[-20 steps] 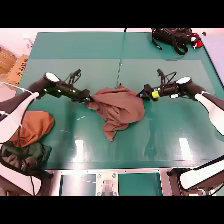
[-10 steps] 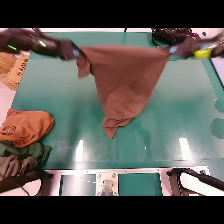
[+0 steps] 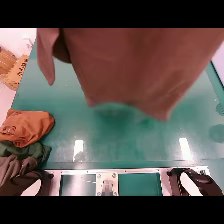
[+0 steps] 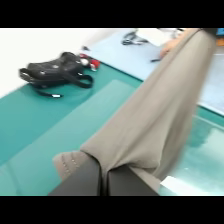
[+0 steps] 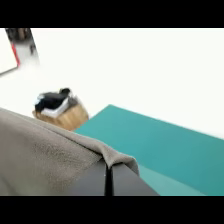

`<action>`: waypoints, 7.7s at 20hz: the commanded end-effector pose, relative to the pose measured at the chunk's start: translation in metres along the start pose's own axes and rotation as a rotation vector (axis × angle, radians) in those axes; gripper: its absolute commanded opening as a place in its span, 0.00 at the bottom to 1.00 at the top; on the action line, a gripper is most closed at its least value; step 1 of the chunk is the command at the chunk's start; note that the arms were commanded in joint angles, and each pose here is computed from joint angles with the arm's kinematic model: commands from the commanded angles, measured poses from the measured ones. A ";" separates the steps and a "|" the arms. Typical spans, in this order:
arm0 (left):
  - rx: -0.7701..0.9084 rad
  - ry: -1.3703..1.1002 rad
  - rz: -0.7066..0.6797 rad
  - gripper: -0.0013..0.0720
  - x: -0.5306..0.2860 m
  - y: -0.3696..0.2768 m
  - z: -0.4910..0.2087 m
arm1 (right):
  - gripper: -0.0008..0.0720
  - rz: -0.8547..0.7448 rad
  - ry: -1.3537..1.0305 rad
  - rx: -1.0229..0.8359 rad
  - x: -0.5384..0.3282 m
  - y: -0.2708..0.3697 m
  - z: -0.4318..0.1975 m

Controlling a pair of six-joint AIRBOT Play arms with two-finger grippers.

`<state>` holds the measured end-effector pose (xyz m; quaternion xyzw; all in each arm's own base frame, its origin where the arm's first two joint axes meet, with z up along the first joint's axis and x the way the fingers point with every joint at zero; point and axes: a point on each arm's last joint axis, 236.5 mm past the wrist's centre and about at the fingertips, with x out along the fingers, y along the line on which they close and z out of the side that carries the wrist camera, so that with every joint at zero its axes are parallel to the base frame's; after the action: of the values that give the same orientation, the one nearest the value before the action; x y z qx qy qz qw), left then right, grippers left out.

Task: Fold the shirts.

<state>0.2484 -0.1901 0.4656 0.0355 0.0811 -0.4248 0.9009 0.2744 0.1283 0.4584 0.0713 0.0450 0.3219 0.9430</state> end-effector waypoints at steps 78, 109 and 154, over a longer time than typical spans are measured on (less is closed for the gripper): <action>-0.996 0.999 -0.036 0.81 0.109 0.149 -0.522 | 0.70 -0.444 1.086 1.425 -0.057 -0.056 -0.576; -0.733 0.750 -0.080 0.05 0.114 0.121 -0.349 | 0.03 -0.675 0.701 0.914 -0.048 -0.259 -0.346; -0.905 0.645 -0.023 0.92 0.111 0.258 -0.398 | 0.53 -0.709 0.823 1.077 -0.113 -0.322 -0.434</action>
<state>0.5096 -0.0906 0.0534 -0.1997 0.4680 -0.3179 0.8000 0.3966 -0.1446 0.0043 0.3630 0.5057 -0.0411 0.7815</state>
